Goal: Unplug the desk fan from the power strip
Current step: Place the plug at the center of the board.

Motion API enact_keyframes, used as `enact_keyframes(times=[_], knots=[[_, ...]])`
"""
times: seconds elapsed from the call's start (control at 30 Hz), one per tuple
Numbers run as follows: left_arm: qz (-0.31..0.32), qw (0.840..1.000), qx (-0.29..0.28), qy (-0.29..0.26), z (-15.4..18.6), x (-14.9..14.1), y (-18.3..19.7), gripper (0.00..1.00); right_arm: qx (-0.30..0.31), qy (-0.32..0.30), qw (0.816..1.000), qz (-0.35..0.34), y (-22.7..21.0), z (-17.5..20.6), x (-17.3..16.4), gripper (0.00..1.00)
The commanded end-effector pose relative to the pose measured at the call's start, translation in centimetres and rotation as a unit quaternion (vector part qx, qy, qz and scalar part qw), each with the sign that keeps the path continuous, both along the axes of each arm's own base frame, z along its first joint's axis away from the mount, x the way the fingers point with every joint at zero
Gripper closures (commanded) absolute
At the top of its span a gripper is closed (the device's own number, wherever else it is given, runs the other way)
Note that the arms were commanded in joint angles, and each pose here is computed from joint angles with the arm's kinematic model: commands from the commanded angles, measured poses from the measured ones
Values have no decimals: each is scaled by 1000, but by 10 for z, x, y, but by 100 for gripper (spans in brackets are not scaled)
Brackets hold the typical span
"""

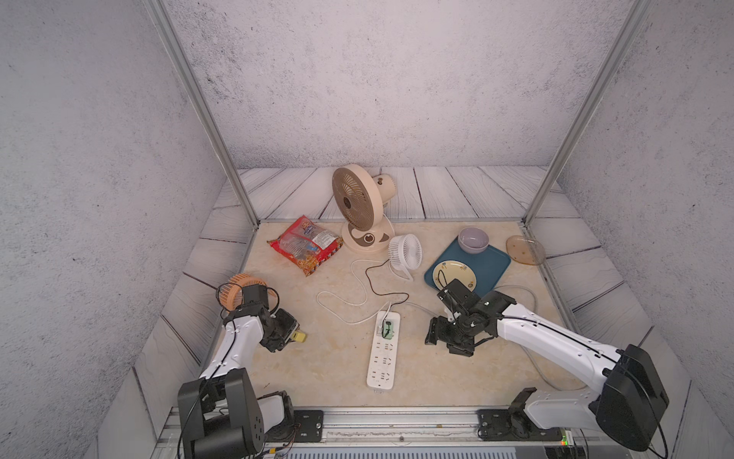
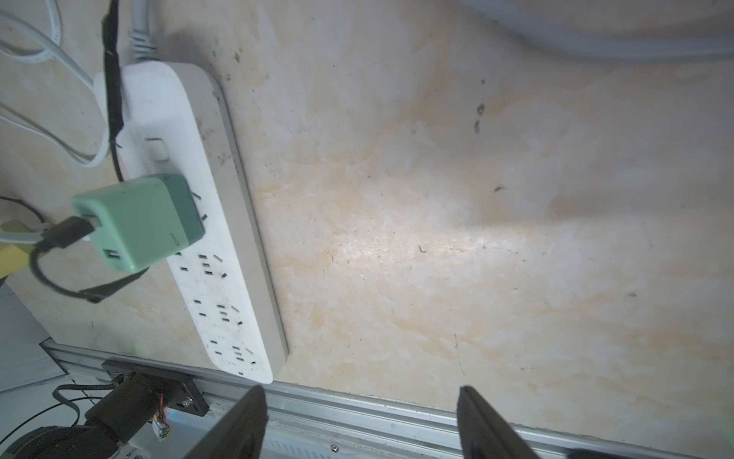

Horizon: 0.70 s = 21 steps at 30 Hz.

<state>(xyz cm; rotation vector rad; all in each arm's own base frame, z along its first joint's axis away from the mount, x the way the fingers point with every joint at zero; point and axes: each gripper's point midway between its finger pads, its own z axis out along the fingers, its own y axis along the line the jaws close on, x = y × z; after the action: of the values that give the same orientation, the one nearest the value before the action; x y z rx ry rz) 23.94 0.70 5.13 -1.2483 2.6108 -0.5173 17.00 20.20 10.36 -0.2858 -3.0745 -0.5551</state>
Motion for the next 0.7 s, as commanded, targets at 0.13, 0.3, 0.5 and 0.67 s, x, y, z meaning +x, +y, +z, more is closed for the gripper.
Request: enact_keyframes(times=[0.13, 0.3, 0.5, 0.67], knots=[[-4, 999, 30, -27, 23, 1, 13, 2, -12, -21, 999, 27, -5, 14, 6, 23], [-8, 997, 40, -59, 50, -1, 12, 2, -22, -18, 998, 59, -2, 18, 8, 24], [-12, 994, 44, -103, 82, -10, 6, 2, -11, -18, 995, 99, 10, 24, 14, 23], [-12, 994, 61, -89, 89, -24, 8, 2, -9, -28, 991, 132, 19, 28, 23, 19]])
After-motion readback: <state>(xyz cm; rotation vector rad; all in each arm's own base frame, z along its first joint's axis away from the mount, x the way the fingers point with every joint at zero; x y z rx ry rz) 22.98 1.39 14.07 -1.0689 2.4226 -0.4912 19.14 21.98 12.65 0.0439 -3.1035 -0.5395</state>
